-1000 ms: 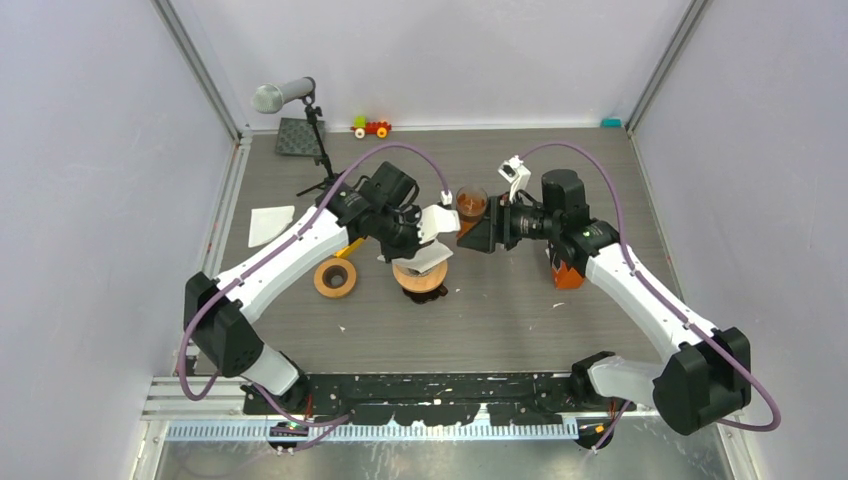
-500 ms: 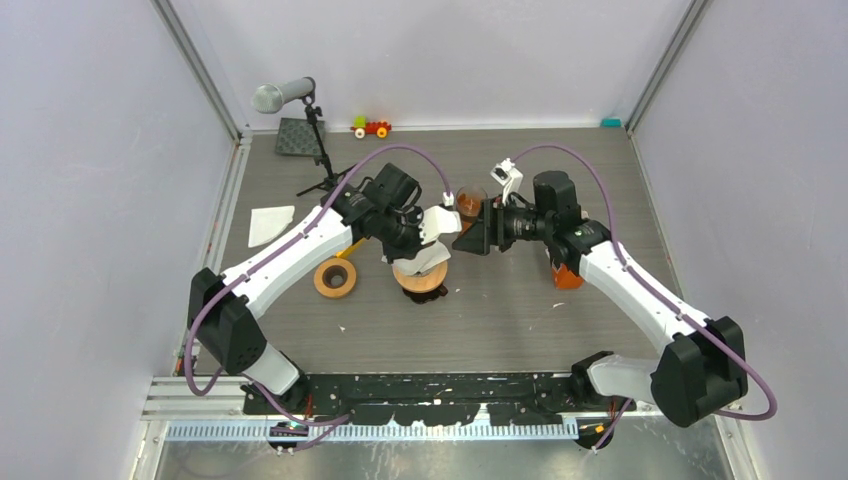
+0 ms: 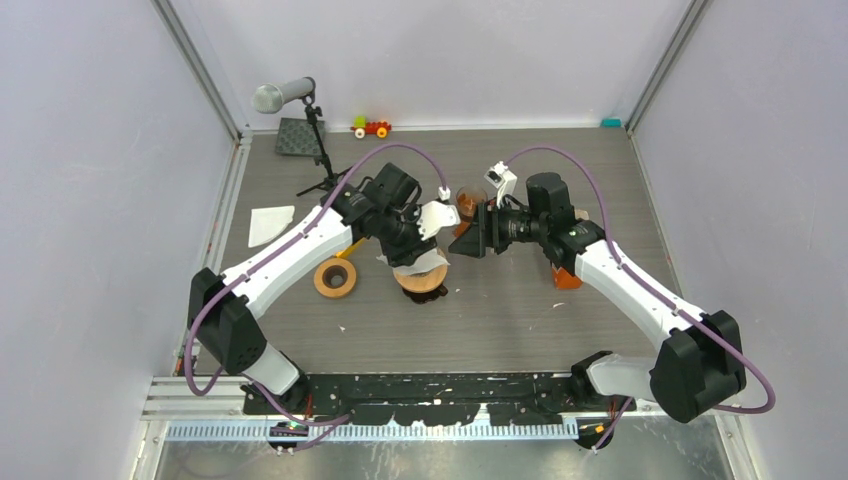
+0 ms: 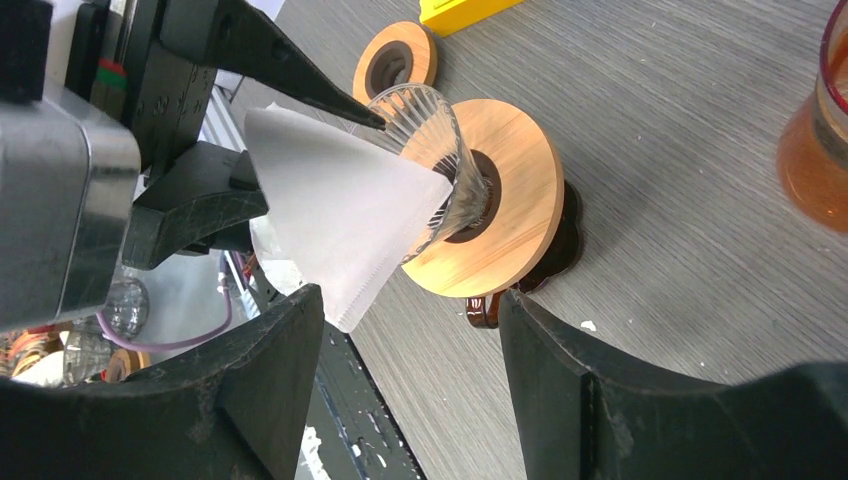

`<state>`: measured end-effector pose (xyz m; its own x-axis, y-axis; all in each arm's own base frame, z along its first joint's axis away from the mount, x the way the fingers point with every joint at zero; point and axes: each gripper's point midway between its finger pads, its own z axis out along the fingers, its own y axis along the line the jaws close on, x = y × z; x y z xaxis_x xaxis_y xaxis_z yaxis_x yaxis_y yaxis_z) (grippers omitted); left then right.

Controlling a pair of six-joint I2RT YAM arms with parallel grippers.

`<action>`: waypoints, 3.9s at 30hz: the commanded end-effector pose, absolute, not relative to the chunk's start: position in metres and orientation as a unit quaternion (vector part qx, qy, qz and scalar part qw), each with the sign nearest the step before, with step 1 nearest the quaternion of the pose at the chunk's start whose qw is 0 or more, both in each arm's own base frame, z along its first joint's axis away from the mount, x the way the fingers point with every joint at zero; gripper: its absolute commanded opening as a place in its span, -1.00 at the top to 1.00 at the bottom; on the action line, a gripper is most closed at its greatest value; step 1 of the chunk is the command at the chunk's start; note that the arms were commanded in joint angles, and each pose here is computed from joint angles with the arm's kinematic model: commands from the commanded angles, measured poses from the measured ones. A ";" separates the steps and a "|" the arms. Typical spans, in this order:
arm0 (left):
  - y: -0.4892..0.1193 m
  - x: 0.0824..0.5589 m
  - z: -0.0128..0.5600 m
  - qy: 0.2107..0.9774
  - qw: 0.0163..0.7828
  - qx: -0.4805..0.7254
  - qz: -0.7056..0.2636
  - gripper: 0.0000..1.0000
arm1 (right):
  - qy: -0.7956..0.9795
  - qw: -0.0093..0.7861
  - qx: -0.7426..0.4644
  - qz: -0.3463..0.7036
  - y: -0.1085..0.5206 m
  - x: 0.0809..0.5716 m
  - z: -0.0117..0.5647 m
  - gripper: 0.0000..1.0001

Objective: Place the coffee filter in the dripper
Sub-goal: Place the coffee filter in the coffee dripper.

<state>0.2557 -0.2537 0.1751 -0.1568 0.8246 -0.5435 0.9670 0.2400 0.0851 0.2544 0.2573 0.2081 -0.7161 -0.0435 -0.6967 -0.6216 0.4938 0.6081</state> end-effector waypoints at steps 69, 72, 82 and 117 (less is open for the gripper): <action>-0.218 0.273 0.177 0.915 0.212 0.248 -0.239 -0.49 | 0.821 0.327 -0.235 0.404 0.287 0.264 0.243 -0.38; -0.218 0.270 0.175 0.914 0.215 0.244 -0.242 -0.49 | 0.823 0.333 -0.230 0.398 0.287 0.268 0.246 -0.38; -0.218 0.270 0.175 0.912 0.222 0.238 -0.248 -0.49 | 0.837 0.308 -0.234 0.386 0.297 0.268 0.226 -0.37; -0.222 0.274 0.162 0.914 0.224 0.216 -0.262 -0.49 | 0.878 0.272 -0.216 0.329 0.306 0.268 0.175 -0.17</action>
